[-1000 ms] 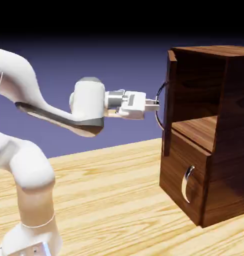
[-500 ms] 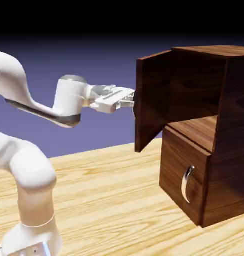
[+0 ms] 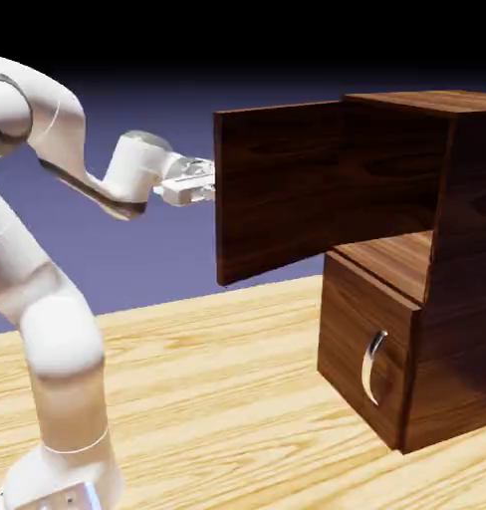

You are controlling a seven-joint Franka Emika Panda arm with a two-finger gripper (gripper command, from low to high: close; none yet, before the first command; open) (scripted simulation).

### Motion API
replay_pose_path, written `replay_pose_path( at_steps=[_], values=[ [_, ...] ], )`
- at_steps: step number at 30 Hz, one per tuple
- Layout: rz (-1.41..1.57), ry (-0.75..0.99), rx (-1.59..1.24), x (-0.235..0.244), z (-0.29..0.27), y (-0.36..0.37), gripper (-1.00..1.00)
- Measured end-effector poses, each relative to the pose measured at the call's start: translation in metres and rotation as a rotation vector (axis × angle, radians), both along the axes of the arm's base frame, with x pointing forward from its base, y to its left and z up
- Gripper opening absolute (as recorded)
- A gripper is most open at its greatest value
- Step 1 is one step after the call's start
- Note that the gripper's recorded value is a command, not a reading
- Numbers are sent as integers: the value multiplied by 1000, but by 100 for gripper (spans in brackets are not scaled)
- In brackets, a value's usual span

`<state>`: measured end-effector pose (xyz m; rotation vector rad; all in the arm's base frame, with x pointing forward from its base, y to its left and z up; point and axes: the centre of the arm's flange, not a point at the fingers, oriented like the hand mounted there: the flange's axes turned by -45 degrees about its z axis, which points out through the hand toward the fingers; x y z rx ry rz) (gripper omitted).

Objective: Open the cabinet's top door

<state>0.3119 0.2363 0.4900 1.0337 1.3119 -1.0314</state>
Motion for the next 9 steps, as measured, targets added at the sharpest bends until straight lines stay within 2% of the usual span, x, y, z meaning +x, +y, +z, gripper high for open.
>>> replay_pose_path(
  at_steps=[8,9],
  values=[
    [-149,0,0,15,0,40,-100],
    [-165,1,0,17,0,44,100]
  ],
)
